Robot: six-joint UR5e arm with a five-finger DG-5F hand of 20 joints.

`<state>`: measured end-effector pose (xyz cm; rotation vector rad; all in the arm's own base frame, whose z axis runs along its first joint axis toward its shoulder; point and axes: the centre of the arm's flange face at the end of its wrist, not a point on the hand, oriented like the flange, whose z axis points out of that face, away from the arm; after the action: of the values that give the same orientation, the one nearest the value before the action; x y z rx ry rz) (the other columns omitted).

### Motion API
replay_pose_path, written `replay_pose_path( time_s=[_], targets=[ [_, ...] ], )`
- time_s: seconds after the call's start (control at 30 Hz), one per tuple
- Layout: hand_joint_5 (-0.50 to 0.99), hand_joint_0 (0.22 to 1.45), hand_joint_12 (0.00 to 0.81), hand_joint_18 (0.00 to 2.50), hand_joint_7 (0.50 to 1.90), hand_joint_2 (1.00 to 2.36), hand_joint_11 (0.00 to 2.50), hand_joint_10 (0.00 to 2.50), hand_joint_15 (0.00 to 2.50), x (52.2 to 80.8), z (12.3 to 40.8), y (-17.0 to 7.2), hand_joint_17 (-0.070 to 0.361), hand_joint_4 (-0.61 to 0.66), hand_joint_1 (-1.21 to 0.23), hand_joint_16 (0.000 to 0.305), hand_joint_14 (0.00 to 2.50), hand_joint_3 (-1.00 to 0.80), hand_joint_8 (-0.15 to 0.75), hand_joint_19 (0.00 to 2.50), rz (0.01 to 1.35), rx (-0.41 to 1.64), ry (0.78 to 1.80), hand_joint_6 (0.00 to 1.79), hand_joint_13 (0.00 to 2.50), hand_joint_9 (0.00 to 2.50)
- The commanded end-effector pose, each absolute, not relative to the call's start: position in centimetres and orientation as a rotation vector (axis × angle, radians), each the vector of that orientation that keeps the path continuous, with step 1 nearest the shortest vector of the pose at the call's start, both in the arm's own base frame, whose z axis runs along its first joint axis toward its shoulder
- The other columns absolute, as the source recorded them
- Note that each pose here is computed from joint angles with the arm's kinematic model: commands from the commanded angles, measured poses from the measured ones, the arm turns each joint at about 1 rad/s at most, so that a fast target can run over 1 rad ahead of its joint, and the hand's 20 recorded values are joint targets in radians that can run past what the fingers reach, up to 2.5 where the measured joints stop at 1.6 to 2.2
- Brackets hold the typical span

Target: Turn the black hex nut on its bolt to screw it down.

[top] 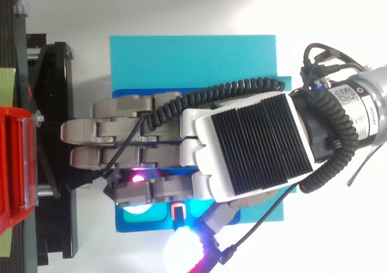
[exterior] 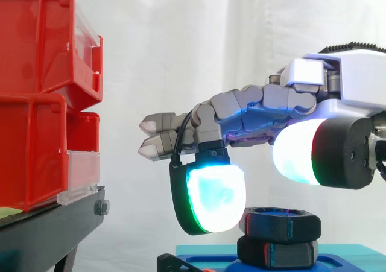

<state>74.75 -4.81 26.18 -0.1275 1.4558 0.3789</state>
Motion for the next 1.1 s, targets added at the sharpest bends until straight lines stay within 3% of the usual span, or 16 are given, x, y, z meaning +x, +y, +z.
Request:
replay_pose_path(
  time_s=[0.0,0.57,1.07],
  targets=[
    [-0.11,0.49,0.348,0.15,1.41,1.0,0.0,0.0,0.0,74.71,26.16,-5.05,0.111,0.27,-0.32,0.049,0.0,-0.5,0.272,0.12,0.379,-0.128,1.457,0.5,0.07,0.3],
    [-0.11,0.49,0.346,0.16,1.37,1.0,0.0,0.0,0.0,74.55,26.14,-6.02,0.111,0.27,-0.32,0.049,0.0,-0.5,0.272,0.13,0.379,-0.132,1.459,0.55,0.08,0.31],
    [-0.11,0.49,0.347,0.16,1.38,1.0,0.0,0.0,0.0,74.58,26.07,-5.35,0.11,0.27,-0.32,0.049,0.0,-0.5,0.273,0.13,0.386,-0.137,1.46,0.54,0.08,0.31]
  ],
)
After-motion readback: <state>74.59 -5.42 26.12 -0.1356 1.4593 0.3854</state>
